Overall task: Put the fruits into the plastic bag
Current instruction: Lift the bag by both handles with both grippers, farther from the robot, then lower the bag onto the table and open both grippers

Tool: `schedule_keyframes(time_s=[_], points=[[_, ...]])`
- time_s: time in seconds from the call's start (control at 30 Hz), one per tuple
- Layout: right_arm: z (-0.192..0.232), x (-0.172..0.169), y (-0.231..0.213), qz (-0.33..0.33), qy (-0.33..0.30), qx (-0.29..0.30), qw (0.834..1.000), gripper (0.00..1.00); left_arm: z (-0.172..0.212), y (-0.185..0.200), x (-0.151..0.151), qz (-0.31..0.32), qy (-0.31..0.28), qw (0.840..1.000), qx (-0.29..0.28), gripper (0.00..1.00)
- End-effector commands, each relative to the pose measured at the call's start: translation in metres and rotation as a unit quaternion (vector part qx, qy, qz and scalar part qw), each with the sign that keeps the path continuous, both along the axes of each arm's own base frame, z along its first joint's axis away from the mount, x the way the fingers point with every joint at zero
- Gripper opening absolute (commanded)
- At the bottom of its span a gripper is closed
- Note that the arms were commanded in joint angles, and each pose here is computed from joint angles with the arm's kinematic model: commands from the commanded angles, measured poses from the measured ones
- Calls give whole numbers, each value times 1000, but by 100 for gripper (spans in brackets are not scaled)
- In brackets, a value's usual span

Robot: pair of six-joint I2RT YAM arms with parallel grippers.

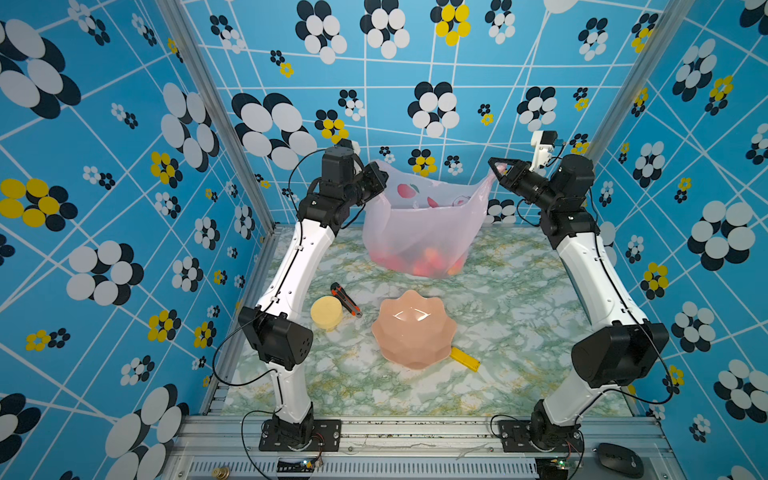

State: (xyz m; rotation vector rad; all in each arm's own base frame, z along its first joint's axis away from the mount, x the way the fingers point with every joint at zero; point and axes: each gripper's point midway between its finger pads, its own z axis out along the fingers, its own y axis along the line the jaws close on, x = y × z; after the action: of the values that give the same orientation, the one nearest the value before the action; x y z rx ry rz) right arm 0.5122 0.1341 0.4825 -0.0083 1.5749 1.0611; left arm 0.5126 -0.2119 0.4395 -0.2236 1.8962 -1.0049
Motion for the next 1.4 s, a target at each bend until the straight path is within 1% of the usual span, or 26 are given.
schedule_keyframes(time_s=[0.0,0.1,0.2,0.37,0.4,0.43,0.5,0.53,0.57,0.63,0.67,0.7,0.73,0.77,0.8,0.83,0.87,0.93,1.0,1.17,1.27,1.33,1.37], points=[[5,16,1,21,-14,36,999,0,-7,8,5,-3,-1,1000,-1,0],[-5,21,2,24,-6,49,998,0,-12,15,4,5,-1,1000,3,0],[-20,22,-1,16,6,36,999,0,-25,17,7,6,10,1000,3,0],[-42,21,-6,3,24,20,1000,0,-26,13,6,-2,15,1000,-6,0],[-43,20,-7,1,24,19,1000,5,-26,12,6,-5,18,1000,-10,0],[-44,19,-8,0,24,18,1000,14,-27,10,6,-8,20,1000,-13,1],[-47,18,-7,2,25,15,1000,37,-29,9,6,-13,23,1000,-12,22],[-46,17,-7,2,24,13,1000,46,-28,9,5,-12,23,1000,-10,33],[-46,16,-6,4,25,10,1000,55,-29,11,5,-10,24,1000,-6,49],[-46,15,-7,2,25,5,1000,68,-29,13,4,-6,22,1000,3,66],[-46,13,-7,1,24,2,1000,75,-29,14,3,-4,21,1000,8,78],[-46,12,-8,-1,24,0,1000,79,-31,14,3,-3,23,1000,11,92],[-47,12,-8,-3,26,-3,1000,84,-33,15,3,-2,25,1000,14,99],[-49,10,-9,-6,29,-6,1000,93,-33,16,3,-2,24,1000,15,99],[-51,8,-10,-9,35,-12,999,99,-34,16,3,-3,26,1000,17,99],[-55,6,-13,-16,44,-19,999,99,-36,17,3,-4,28,999,20,99],[-59,2,-16,-27,53,-28,998,99,-27,19,-5,-5,18,1000,22,99],[-63,-10,-23,-45,56,-41,997,99,-27,24,-11,-2,15,999,36,99],[-71,-25,-31,-65,60,-50,995,99,-22,32,-20,7,-3,999,51,99],[-58,-64,-39,-85,39,-84,992,99,10,51,-47,19,-65,995,75,99],[-55,-84,-48,-110,31,-116,987,99,21,71,-71,43,-89,989,113,99],[-58,-97,-57,-135,16,-135,981,99,18,86,-90,69,-101,982,141,99],[-66,-101,-63,-154,14,-144,977,99,10,95,-100,85,-101,979,157,99]])
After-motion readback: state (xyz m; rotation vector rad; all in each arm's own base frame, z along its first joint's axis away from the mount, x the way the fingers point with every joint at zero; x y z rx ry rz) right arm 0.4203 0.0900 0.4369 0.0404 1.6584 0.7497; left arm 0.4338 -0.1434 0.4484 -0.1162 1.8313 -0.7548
